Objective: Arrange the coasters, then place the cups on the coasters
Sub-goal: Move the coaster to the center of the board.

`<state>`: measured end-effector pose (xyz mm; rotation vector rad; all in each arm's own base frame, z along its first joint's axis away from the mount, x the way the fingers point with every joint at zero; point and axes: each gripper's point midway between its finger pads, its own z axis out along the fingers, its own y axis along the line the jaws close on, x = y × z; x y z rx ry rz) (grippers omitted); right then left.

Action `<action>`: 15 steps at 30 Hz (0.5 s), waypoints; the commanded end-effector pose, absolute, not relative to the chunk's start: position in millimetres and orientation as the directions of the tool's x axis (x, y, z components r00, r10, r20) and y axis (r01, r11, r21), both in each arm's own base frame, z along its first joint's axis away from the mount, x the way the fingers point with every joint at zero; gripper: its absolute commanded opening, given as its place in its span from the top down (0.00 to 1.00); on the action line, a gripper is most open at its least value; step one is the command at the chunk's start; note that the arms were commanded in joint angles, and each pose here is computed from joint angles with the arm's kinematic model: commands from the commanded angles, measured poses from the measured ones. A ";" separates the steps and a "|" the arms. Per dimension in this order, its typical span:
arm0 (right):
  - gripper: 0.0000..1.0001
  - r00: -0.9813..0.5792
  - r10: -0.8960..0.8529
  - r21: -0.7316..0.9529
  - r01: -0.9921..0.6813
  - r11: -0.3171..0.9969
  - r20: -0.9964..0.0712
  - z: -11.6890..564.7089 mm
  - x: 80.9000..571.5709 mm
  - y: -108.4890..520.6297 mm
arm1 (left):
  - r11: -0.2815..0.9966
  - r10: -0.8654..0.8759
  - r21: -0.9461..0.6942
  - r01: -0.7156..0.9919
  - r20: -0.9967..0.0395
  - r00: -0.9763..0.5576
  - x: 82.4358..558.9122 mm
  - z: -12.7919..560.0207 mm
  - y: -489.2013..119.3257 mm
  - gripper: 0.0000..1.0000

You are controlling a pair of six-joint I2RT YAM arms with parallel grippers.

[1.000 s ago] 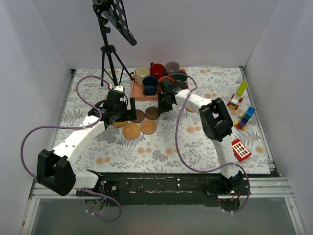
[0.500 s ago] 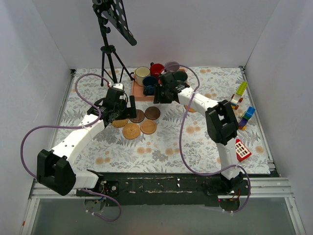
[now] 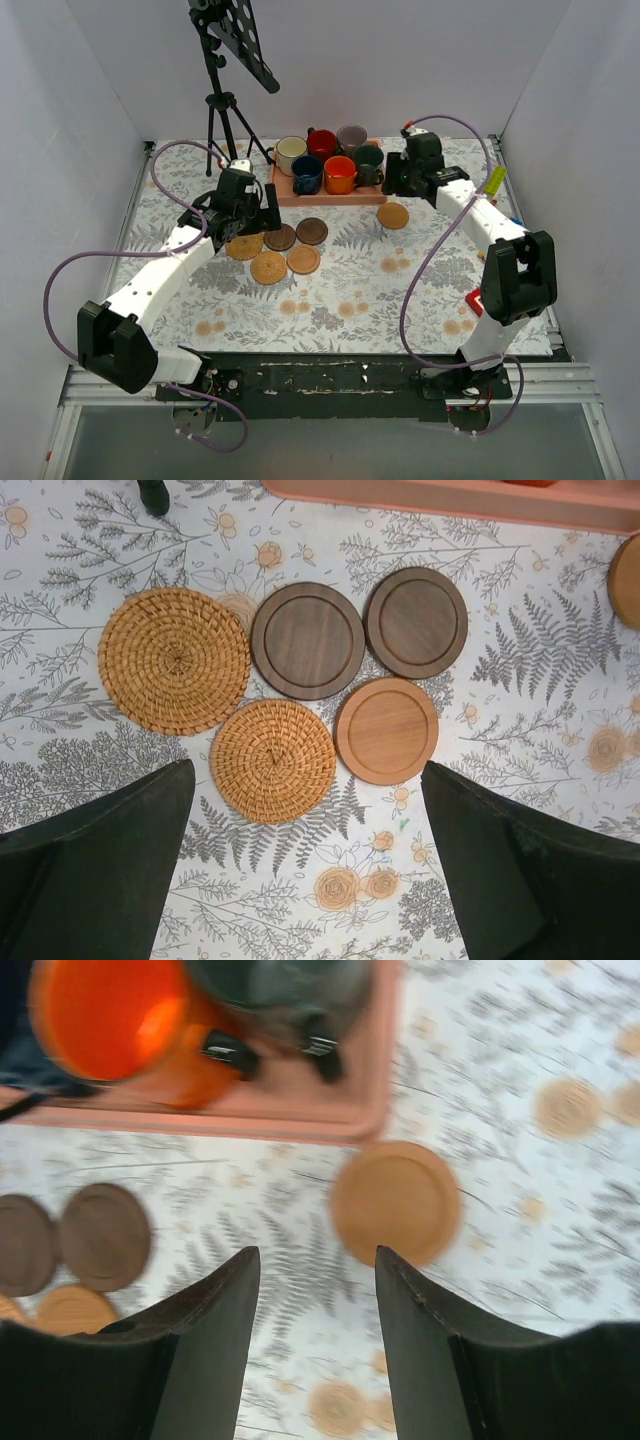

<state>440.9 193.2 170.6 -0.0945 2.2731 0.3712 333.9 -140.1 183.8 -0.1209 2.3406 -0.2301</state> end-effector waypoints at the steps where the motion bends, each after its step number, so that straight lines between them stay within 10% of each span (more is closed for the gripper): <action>1: 0.42 -0.736 0.020 0.187 -0.145 0.972 -0.677 147.2 437.2 143.8 | 0.976 -0.186 -0.215 -0.035 -0.736 -0.651 342.7 207.8 -139.8 0.02; 15: 0.43 -0.845 -0.035 0.057 -0.078 0.995 -0.534 95.2 474.9 97.9 | 0.985 -0.158 -0.162 -0.054 -0.738 -0.656 352.0 200.3 -134.7 0.02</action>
